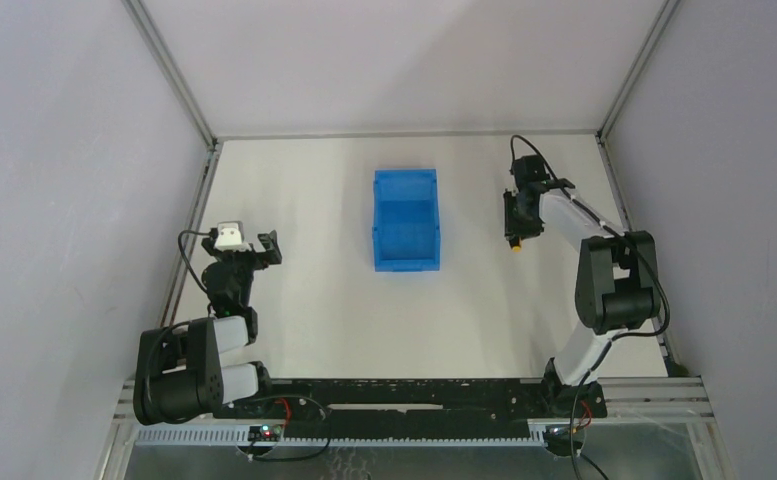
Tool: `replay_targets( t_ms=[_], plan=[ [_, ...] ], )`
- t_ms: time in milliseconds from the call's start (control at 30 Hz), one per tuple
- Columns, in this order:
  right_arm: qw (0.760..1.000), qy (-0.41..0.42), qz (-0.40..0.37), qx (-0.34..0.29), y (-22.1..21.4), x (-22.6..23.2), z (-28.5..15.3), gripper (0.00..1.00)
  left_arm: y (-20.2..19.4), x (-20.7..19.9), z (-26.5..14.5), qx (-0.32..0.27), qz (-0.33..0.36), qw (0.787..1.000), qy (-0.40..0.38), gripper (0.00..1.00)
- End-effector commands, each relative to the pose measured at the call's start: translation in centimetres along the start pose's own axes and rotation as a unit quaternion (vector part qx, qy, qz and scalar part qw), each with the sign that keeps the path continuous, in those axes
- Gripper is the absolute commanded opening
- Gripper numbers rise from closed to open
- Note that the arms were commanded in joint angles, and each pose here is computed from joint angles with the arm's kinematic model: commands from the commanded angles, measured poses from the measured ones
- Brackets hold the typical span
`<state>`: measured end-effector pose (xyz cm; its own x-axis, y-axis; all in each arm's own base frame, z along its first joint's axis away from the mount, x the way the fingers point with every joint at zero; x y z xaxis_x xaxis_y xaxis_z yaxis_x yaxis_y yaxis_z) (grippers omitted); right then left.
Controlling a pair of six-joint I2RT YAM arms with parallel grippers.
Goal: Put the screwdriver in the bin
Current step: Pick up the screwdriver from the center of the board, then place the screwdriver in the bin.
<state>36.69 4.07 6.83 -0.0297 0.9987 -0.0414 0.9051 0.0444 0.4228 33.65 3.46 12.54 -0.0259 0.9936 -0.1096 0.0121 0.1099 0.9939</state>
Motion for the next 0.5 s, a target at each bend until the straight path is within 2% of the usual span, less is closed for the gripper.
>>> replay_targets(
  t_ms=[0, 467],
  plan=[
    [0.998, -0.009, 0.01, -0.057, 3.5, -0.6, -3.9, 0.0, 1.6, -0.3, -0.1, -0.039, 0.001, 0.999, -0.006, 1.0],
    [0.991, -0.01, 0.021, -0.13, 9.1, 1.4, -11.2, 0.0, 1.6, -0.4, -0.1, -0.039, 0.002, 0.999, -0.006, 1.0]
  ],
)
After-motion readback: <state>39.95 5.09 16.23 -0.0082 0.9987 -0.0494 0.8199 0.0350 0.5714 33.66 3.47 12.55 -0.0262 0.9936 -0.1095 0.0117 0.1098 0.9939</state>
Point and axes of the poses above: each gripper's point midway between its finger pads, its own z axis out along the fingers, its own x axis along the line the jaws close on, y = z × x, the point moved 1 cm from there along -z, back along the fingers, and after that the axes turned 4 degrees about -z, right-handed, at the moved point
